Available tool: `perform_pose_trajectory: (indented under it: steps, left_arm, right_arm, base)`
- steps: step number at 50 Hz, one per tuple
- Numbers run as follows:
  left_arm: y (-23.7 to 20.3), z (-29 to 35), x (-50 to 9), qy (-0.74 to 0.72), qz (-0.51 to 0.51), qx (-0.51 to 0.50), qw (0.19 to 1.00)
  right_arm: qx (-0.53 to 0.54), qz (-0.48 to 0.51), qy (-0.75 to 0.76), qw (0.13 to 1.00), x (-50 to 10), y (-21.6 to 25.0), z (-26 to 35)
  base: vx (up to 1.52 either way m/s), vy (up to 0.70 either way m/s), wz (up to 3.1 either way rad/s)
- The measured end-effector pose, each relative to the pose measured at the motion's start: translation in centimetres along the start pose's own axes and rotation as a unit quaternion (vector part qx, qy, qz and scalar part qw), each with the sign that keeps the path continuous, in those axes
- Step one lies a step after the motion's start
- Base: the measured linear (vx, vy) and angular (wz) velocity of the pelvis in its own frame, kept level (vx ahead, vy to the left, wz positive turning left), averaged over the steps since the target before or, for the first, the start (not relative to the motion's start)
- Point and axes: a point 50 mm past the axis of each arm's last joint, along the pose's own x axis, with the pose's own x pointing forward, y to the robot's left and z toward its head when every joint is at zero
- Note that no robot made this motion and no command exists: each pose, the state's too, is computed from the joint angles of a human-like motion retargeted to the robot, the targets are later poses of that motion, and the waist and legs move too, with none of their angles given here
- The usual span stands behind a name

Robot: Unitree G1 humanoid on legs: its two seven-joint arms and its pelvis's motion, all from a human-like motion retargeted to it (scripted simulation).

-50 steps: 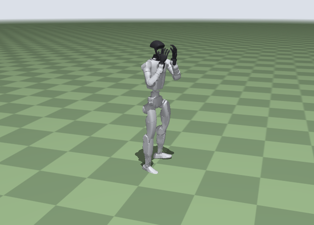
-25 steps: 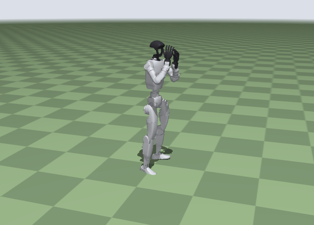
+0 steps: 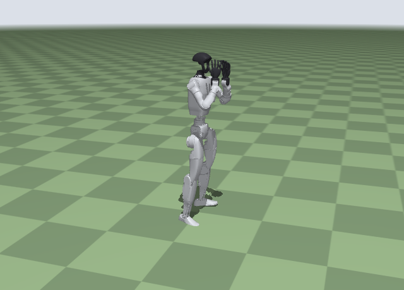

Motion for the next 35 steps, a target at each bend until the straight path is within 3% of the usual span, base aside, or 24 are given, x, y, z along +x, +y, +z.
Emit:
perform_pose_trajectory:
  steps: [6, 15, 25, 32, 35]
  left_arm:
    - [1.2, -0.5, 2.0, -0.007, 0.054, 0.024, 0.998]
    - [-0.1, -0.1, -2.3, 0.062, -0.002, -0.036, 0.997]
    - [2.1, -0.5, 1.4, 0.01, 0.078, 0.031, 0.996]
    - [0.2, 0.7, -2.3, 0.056, -0.011, -0.04, 0.998]
    - [0.2, 0.6, -1.6, 0.04, -0.022, -0.026, 0.999]
  right_arm:
    - [0.017, 0.082, 0.051, 0.995, -1.0, 1.3, -0.7]
    - [-0.008, -0.039, 0.002, 0.999, 1.2, -0.5, -1.3]
    - [0.011, 0.079, 0.061, 0.995, -0.9, 1.9, -1.4]
    - [-0.021, -0.038, -0.003, 0.999, 2.3, -0.3, -2.0]
    - [-0.006, -0.038, 0.007, 0.999, 1.4, -0.5, -1.6]
  base:
    - [0.01, 0.04, 0.22]
    - [0.0, 0.0, 0.0]
    - [0.01, 0.01, 0.12]
    - [0.0, 0.0, 0.0]
    - [0.01, 0.01, 0.06]
